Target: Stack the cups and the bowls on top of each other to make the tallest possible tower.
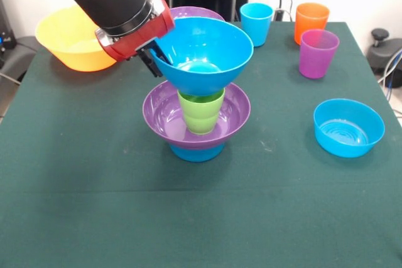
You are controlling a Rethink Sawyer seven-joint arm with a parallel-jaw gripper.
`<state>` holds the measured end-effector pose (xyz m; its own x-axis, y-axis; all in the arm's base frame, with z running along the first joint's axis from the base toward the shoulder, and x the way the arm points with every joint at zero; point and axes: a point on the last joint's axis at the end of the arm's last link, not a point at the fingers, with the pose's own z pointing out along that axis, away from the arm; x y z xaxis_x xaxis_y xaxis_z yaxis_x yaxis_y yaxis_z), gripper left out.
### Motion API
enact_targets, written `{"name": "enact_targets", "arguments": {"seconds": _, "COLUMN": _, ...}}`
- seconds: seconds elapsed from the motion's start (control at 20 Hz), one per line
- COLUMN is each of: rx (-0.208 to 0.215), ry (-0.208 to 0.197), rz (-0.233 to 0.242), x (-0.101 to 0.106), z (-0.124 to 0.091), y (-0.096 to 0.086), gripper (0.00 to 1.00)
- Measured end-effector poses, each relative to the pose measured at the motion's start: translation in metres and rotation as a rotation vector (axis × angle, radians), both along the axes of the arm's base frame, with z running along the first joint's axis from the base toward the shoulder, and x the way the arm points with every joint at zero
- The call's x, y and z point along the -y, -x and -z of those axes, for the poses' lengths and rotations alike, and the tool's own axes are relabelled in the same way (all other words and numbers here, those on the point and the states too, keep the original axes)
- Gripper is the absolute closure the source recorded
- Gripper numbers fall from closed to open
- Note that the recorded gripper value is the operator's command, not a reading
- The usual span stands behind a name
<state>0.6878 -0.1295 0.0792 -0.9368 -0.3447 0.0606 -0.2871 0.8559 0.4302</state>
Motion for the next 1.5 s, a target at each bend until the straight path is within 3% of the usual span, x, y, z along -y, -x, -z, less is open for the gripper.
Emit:
{"name": "enact_targets", "arguments": {"seconds": 1.05, "rx": 0.005, "ry": 0.004, "rz": 0.006, "x": 0.003, "z": -0.0001, "y": -0.0026, "gripper": 1.0}}
{"name": "enact_targets", "arguments": {"seconds": 1.5, "rx": 0.043, "ry": 0.005, "rz": 0.022, "x": 0.0025, "z": 0.0016, "y": -0.0079, "gripper": 1.0}}
